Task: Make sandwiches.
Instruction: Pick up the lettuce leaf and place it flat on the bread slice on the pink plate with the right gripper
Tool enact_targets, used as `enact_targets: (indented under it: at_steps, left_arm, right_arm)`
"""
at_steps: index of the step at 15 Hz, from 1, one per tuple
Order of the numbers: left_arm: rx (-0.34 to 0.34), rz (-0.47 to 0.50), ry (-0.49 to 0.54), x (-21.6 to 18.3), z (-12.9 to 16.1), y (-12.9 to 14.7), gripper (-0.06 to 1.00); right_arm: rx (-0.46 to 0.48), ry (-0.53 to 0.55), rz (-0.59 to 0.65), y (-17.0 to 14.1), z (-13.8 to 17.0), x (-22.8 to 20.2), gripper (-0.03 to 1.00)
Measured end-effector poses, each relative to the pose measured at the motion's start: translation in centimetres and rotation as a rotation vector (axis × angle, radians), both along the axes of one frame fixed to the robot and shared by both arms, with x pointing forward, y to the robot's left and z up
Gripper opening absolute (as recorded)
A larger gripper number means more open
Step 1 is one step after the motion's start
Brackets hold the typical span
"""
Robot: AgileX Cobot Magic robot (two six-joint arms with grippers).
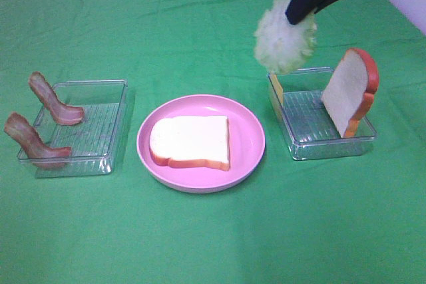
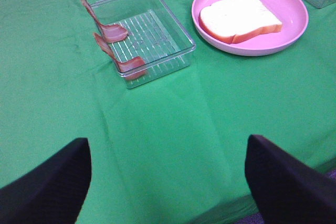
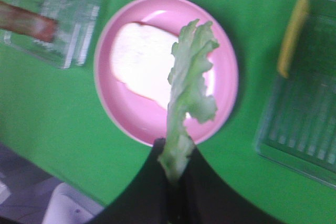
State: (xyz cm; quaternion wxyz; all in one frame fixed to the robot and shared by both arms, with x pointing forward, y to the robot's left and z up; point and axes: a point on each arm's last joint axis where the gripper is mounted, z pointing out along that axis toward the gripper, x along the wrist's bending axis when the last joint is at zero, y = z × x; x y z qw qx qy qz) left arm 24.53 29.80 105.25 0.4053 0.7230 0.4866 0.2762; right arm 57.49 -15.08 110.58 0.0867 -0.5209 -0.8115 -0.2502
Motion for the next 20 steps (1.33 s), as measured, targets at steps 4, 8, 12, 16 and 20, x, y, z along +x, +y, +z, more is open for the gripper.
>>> enact_targets:
  at_steps: [4, 8, 12, 16, 20]
  left_arm:
    - [0.0, 0.0, 0.0, 0.0, 0.0, 0.0, 0.76]
    - [0.0, 0.0, 0.0, 0.0, 0.0, 0.0, 0.76]
    - [0.0, 0.0, 0.0, 0.0, 0.0, 0.0, 0.76]
    - [0.0, 0.0, 0.0, 0.0, 0.0, 0.0, 0.76]
    - [0.0, 0.0, 0.0, 0.0, 0.0, 0.0, 0.76]
  right_arm:
    - [0.34, 0.004, 0.086, 3.0, -1.9, 0.0, 0.0]
    - [0.335, 0.07, 0.124, 7.2, -6.3, 0.4, 0.0]
    - [0.296, 0.197, 0.073, 10.4, -13.3, 1.3, 0.0]
    - [0.257, 0.284, 0.02, 10.8, -18.3, 2.2, 0.0]
    - [0.117, 0.234, -0.076, 9.8, -19.9, 3.0, 0.0]
